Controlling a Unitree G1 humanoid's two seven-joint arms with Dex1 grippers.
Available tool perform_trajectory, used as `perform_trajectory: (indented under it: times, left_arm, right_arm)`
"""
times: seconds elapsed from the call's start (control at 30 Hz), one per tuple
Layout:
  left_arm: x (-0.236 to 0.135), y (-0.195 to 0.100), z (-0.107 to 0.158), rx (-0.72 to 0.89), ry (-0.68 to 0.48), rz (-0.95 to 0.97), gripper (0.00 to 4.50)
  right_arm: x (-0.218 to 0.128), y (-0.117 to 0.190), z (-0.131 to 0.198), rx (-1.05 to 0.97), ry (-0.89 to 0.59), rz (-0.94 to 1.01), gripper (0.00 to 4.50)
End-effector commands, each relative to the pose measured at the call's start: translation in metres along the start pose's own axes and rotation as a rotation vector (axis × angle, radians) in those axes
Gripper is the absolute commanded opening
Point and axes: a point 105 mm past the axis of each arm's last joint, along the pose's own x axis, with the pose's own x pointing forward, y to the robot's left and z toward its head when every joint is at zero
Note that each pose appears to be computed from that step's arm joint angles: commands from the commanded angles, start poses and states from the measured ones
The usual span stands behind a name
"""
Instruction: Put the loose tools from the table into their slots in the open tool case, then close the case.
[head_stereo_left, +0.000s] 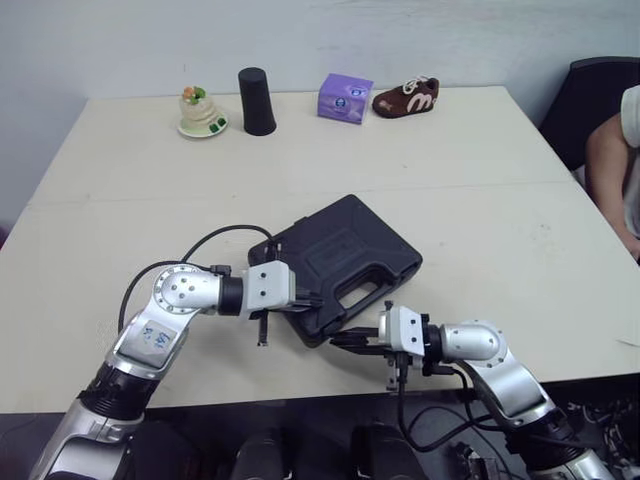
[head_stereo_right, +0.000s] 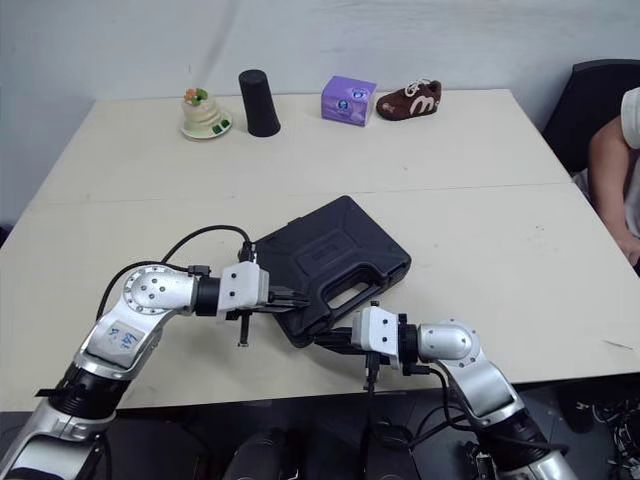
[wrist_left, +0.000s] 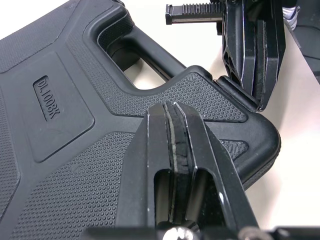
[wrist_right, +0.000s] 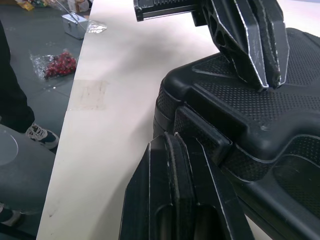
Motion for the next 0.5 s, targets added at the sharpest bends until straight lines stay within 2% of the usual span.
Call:
perform_trajectory:
  times: [0.03, 0.37, 0.5]
  left_arm:
    - [0.006, -0.036, -0.048, -0.171, 0.141, -0.125, 0.03]
    - [0.005, -0.035, -0.055, -0.191, 0.17, -0.11, 0.03]
    - [0.002, -0.042, -0.06, -0.2, 0.194, -0.125, 0.03]
  right_arm:
    - [0.004, -0.009, 0.015, -0.034, -0.054, -0.023, 0.0]
    - [0.008, -0.015, 0.018, 0.027, -0.083, -0.034, 0.0]
    - [0.003, -0.027, 0.016, 0.104, -0.098, -0.086, 0.0]
